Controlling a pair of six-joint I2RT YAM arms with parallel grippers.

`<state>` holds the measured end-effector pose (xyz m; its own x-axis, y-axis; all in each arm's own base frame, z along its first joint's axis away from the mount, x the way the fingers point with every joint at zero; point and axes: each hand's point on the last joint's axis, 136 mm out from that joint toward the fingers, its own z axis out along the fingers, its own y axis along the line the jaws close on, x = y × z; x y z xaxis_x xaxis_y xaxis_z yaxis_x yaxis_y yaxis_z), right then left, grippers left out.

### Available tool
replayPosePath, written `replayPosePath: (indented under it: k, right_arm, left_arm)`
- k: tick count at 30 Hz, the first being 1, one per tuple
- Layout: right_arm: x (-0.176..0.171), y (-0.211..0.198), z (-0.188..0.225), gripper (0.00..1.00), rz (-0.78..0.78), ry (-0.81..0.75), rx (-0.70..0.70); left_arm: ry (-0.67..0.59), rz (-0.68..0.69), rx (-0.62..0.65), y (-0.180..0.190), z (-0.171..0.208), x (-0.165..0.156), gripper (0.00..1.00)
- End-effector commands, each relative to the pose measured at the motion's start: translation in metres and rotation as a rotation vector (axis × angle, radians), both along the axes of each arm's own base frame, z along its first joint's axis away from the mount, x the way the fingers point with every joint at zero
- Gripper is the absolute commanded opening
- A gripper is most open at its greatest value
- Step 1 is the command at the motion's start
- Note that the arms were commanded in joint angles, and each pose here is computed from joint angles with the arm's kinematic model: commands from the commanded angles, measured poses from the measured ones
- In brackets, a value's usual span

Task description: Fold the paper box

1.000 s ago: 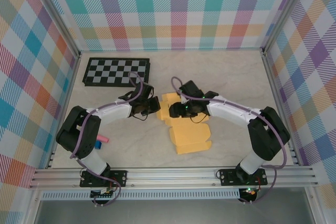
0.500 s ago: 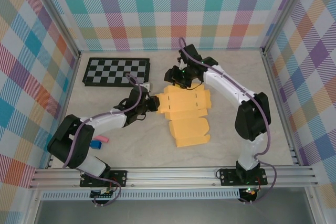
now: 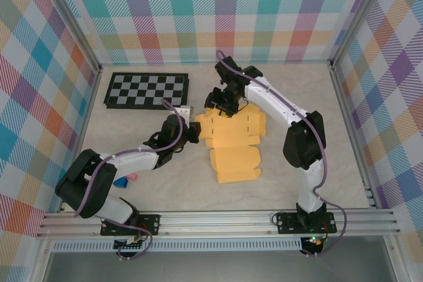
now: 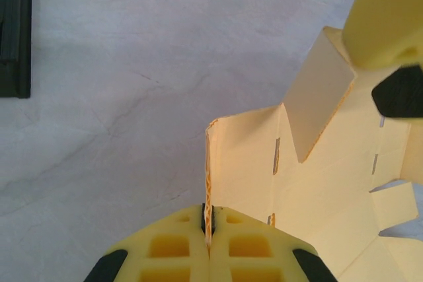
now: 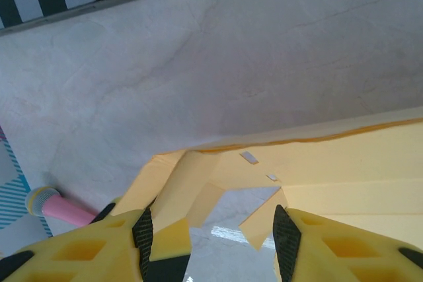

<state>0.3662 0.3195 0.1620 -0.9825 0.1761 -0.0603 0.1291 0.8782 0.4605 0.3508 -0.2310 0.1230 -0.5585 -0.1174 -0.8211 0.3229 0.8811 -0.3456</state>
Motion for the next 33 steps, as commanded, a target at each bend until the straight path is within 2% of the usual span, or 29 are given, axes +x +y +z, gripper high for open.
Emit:
replayPosePath:
  k: [1, 8, 12, 14, 17, 18, 21, 22, 26, 33]
  right_arm:
    - [-0.003, -0.003, -0.007, 0.53, -0.002, 0.014, -0.061]
    - [-0.005, 0.003, 0.004, 0.54, 0.026, -0.011, -0.049]
    - [-0.012, -0.004, 0.018, 0.54, 0.115, -0.134, -0.017]
    - [-0.019, -0.017, 0.016, 0.51, 0.151, -0.199, -0.041]
    - [-0.036, -0.032, 0.000, 0.47, 0.204, -0.250, -0.050]
    - [-0.045, -0.028, -0.009, 0.47, 0.240, -0.276, -0.007]
    - [-0.067, -0.013, -0.030, 0.52, 0.345, -0.343, 0.044]
    - [-0.071, -0.010, -0.034, 0.54, 0.379, -0.374, 0.013]
    - [-0.066, 0.002, -0.040, 0.59, 0.466, -0.511, -0.088]
    - [-0.061, 0.012, -0.068, 0.63, 0.514, -0.523, -0.087]
  left_arm:
    - [-0.071, -0.002, -0.012, -0.004, 0.013, 0.001, 0.00]
    - [-0.038, 0.041, -0.017, -0.002, 0.005, 0.007, 0.00]
    - [-0.006, 0.123, -0.055, 0.005, 0.001, 0.011, 0.00]
    - [0.010, 0.155, -0.063, 0.010, -0.002, 0.012, 0.00]
    - [0.019, 0.154, -0.070, 0.009, -0.005, 0.011, 0.00]
    - [0.026, 0.148, -0.068, 0.007, -0.006, 0.011, 0.00]
    - [0.067, 0.140, -0.065, 0.003, -0.012, 0.011, 0.00]
    - [0.082, 0.137, -0.072, 0.001, -0.012, 0.011, 0.00]
    - [0.165, 0.134, -0.097, -0.006, -0.015, 0.008, 0.00]
    - [0.234, 0.125, -0.120, -0.012, -0.011, 0.006, 0.00]
